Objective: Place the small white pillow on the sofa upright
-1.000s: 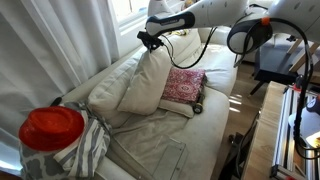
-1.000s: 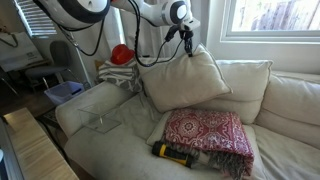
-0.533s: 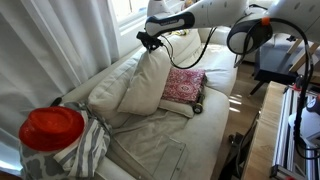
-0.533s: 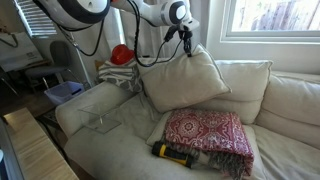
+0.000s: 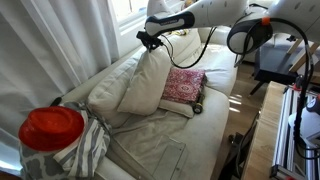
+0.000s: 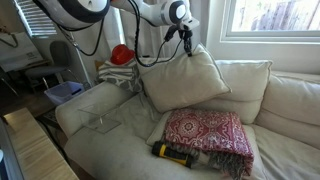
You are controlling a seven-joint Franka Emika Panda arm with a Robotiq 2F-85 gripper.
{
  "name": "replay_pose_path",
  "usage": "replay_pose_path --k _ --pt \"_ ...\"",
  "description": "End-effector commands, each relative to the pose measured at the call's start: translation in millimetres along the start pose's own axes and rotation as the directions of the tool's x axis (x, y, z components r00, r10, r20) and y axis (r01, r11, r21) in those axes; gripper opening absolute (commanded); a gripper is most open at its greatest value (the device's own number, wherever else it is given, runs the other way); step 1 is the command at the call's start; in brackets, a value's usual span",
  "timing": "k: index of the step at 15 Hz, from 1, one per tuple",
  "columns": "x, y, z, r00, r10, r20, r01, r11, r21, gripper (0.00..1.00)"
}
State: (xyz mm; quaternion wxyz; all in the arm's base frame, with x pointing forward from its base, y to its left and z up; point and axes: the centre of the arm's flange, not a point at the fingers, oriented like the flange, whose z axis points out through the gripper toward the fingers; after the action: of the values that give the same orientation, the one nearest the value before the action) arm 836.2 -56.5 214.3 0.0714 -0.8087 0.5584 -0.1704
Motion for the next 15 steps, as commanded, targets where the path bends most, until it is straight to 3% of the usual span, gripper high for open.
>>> replay_pose_path --k 1,5,10,13,15 --pt "-54.1 -39.1 -15.7 0.994 -0.108 -0.025 0.108 0.994 -0.022 0.03" --pt "-144.2 -73.5 -31.3 0.958 -0.276 -0.077 0.274 0.961 -0.035 0.03" --pt "-238.3 -107.0 -47.1 0.916 -0.400 -0.010 0.400 0.915 0.049 0.03" --pt "-279.6 -112.9 -37.9 0.864 -0.502 0.043 0.500 0.864 0.055 0.03" --pt "-297.8 -114.0 -34.8 0.806 -0.586 0.080 0.580 0.810 0.090 0.03"
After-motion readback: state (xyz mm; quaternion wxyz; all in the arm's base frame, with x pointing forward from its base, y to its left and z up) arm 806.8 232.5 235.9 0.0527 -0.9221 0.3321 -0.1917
